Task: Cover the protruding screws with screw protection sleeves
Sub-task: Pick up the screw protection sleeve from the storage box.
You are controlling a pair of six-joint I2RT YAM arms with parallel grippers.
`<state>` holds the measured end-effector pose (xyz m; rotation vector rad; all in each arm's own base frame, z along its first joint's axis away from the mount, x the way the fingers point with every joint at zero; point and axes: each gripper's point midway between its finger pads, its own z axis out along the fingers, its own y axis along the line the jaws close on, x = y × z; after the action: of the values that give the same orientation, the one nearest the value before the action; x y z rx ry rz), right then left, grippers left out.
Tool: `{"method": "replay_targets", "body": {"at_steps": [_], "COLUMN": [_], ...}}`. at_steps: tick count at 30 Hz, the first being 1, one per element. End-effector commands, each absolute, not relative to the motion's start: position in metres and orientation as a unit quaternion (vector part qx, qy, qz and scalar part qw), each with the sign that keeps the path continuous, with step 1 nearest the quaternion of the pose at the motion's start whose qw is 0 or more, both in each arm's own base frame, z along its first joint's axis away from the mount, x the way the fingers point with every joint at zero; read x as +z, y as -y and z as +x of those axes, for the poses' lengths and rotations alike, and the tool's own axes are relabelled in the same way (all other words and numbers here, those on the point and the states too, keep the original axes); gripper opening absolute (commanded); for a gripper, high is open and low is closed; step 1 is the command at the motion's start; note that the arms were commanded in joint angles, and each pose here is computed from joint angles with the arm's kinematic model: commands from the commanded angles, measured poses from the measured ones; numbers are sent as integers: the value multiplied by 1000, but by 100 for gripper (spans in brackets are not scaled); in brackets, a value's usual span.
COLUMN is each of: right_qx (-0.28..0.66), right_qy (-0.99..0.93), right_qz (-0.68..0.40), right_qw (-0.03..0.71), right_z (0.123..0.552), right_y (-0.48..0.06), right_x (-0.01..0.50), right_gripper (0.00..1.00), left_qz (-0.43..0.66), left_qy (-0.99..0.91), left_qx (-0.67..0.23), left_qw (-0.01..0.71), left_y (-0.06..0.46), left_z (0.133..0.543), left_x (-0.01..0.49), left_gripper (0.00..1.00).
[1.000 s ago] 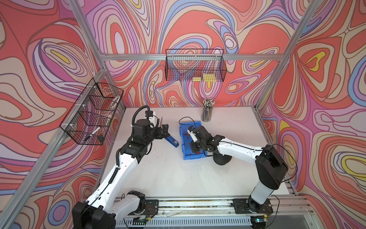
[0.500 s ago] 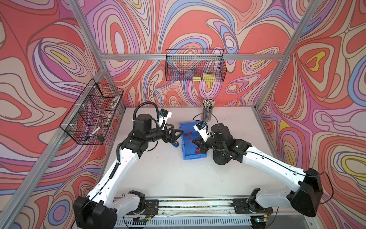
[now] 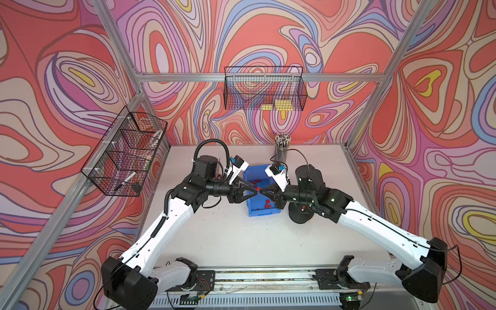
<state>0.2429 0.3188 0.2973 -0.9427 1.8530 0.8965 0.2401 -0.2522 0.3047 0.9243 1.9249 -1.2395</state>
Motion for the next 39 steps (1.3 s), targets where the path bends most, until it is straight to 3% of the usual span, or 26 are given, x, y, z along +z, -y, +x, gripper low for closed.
{"method": "replay_targets", "body": {"at_steps": [1, 7, 13, 21, 28, 31, 39], "right_qx": [374, 378, 380, 384, 375, 369, 369], "right_qy": [-726, -726, -726, -728, -733, -736, -735], "right_qz": [-384, -387, -389, -397, -398, -398, -399], "right_qw": [431, 424, 422, 407, 405, 404, 405], "right_z": [238, 238, 237, 235, 236, 236, 237], "right_y": [-322, -325, -326, -329, -326, -325, -325], "right_x": [313, 313, 314, 310, 306, 304, 305], "right_gripper": [0, 0, 0, 0, 0, 0, 0], "left_qz": [372, 372, 370, 370, 371, 366, 368], "left_qy": [-721, -724, -727, -728, -729, -736, -733], "left_qx": [-485, -483, -483, -484, -477, -467, -474], "left_qw": [327, 322, 319, 316, 321, 327, 321], "left_y": [256, 258, 260, 263, 262, 260, 262], "left_z": [232, 233, 235, 235, 236, 240, 238], "left_x": [312, 310, 308, 308, 309, 307, 307], "left_gripper": [42, 40, 26, 18, 25, 34, 20]}}
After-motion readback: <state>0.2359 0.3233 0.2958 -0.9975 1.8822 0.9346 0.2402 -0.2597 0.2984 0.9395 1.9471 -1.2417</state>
